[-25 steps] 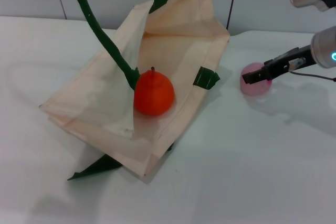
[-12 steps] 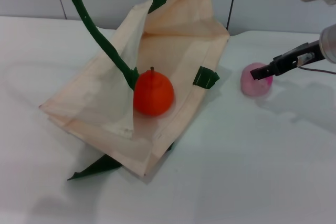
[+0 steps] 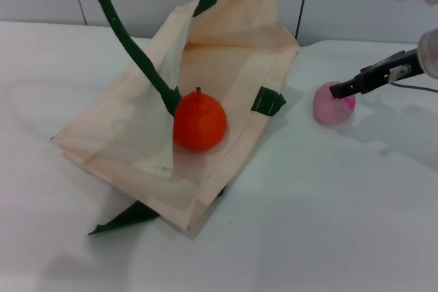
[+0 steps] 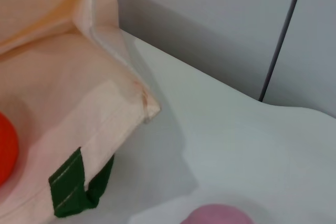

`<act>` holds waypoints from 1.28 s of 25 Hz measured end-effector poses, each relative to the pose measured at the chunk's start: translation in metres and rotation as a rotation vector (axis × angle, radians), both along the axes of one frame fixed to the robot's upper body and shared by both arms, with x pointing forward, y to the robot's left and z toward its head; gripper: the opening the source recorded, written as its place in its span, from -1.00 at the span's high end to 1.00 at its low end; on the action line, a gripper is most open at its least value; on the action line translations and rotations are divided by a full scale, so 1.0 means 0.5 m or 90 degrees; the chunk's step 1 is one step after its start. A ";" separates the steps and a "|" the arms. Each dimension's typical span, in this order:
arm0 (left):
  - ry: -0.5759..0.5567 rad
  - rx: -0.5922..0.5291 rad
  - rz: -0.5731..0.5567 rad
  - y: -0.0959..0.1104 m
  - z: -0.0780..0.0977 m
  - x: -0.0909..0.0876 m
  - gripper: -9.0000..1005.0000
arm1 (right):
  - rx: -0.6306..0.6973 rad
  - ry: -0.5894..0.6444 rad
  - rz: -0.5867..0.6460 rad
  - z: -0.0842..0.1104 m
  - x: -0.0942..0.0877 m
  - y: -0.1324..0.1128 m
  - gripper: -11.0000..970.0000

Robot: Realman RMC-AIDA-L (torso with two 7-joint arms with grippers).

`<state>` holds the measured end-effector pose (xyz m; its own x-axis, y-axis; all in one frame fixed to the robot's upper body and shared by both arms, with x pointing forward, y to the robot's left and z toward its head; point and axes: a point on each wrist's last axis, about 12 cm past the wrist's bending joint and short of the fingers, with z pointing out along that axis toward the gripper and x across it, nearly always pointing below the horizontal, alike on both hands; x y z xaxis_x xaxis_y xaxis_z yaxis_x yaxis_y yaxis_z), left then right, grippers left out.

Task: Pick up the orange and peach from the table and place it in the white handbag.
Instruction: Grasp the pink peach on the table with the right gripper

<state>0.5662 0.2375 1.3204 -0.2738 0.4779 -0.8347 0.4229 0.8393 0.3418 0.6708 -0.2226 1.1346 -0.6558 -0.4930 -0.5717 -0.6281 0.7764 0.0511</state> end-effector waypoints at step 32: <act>-0.006 0.003 -0.011 -0.011 0.011 0.003 0.71 | -0.014 0.005 -0.010 -0.033 0.006 0.031 -0.81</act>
<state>0.5678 0.2318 1.3257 -0.2580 0.4867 -0.8346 0.4345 0.8300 0.3497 0.6739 -0.2073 1.1181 -0.6676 -0.4952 -0.5559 -0.6159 0.7869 0.0387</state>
